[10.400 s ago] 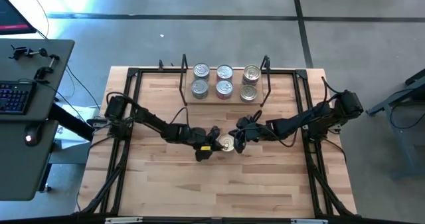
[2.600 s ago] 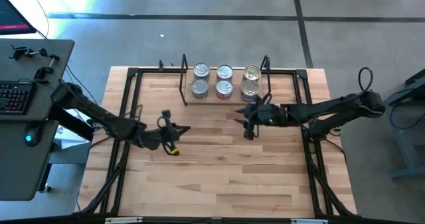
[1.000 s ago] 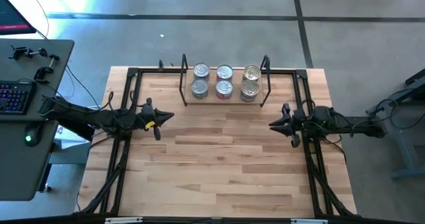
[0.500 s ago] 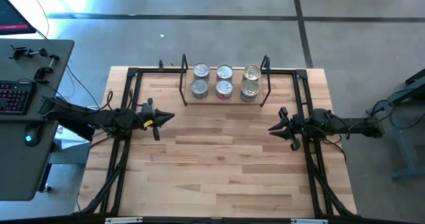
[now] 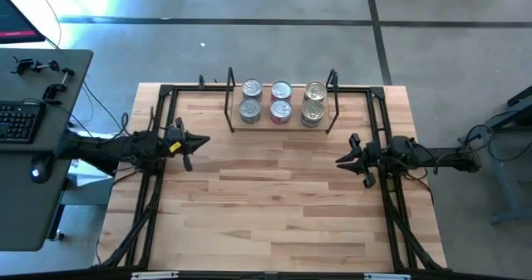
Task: Stack canned seafood by type on shelf
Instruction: Return to Home Position
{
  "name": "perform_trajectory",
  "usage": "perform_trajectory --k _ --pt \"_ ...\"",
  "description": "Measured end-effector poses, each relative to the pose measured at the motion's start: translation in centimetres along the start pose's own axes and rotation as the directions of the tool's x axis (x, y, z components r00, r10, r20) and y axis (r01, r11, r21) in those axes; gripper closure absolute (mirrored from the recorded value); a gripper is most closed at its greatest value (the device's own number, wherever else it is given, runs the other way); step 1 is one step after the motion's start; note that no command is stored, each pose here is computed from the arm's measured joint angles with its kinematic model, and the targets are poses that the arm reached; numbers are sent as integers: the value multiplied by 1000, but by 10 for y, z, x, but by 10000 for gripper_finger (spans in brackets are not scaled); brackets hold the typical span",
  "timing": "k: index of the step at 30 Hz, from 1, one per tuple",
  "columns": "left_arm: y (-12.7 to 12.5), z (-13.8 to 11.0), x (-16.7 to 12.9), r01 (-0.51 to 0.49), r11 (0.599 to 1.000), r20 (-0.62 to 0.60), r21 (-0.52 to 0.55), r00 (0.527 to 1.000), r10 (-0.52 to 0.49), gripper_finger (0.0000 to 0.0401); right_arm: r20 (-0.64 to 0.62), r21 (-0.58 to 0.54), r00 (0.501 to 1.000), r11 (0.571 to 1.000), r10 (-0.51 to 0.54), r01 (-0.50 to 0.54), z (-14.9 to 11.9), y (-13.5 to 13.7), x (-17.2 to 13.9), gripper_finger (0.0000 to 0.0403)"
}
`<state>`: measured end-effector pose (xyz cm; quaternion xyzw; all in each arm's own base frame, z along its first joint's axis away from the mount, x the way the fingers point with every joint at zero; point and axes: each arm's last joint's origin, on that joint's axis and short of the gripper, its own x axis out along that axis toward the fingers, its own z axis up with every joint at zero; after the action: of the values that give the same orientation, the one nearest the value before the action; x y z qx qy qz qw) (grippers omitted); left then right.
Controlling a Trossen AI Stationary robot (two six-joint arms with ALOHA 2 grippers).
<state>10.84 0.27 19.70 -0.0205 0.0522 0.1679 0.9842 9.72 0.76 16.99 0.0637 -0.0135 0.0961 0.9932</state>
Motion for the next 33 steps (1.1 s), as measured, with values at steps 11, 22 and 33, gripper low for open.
perform_trajectory --k 11,22,33 --pt "1 -28 -8 206 978 134 31 969 -209 401 -3 0 1000 1000 -2 2 0 0 0 347" --pt "-4 -33 -8 335 922 77 192 932 -355 401 -21 3 1000 1000 -3 4 -2 0 1 348" --pt "-4 -34 -7 341 926 66 161 933 -354 401 -22 3 1000 1000 -3 3 -2 0 1 347"
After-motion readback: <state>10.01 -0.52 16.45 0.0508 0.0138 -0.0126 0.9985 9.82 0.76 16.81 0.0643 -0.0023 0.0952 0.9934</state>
